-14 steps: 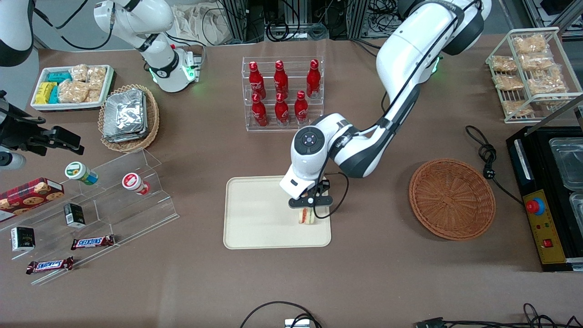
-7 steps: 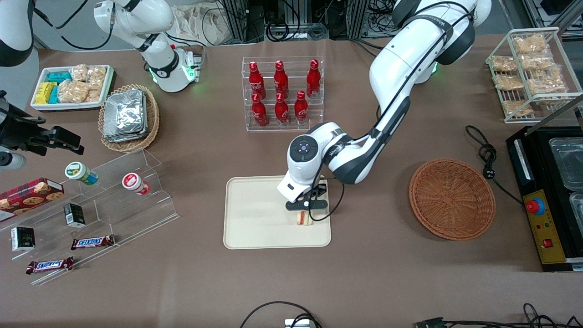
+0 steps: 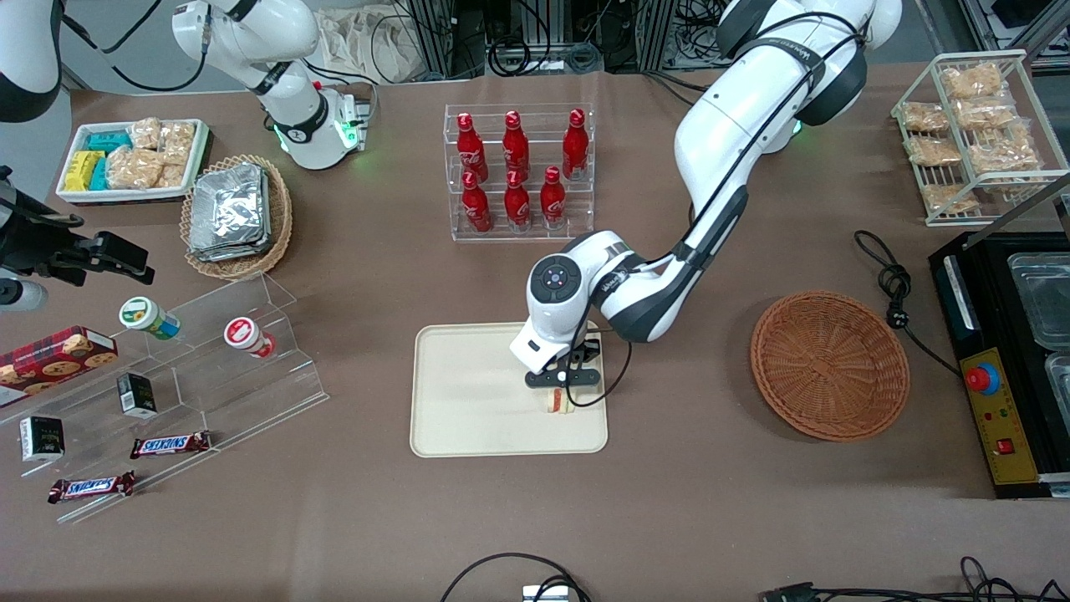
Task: Place sandwich from basket to tray
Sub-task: 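Lower the sandwich onto the tray and open the left gripper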
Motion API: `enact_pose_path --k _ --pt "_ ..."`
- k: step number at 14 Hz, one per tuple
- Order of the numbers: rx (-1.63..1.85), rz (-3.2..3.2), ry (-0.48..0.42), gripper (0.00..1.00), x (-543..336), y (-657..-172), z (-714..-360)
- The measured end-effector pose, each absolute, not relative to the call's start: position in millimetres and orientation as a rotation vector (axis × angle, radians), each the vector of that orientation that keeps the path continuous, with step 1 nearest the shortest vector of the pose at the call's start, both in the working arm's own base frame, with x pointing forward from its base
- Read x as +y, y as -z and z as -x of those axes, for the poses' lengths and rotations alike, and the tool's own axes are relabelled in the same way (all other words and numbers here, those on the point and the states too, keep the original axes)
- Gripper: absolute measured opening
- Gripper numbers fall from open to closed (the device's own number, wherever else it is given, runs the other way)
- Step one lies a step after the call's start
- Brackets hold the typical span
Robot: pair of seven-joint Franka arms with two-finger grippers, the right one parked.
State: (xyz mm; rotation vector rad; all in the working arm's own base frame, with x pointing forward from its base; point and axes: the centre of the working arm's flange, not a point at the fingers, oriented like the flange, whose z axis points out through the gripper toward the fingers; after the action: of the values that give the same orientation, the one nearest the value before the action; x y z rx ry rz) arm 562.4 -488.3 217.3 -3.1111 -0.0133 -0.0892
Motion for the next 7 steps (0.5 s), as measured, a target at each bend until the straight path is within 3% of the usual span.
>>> enact_pose_path --k 7 --pt "-0.065 3.122 0.109 0.99 -489.5 -221.6 -566.3"
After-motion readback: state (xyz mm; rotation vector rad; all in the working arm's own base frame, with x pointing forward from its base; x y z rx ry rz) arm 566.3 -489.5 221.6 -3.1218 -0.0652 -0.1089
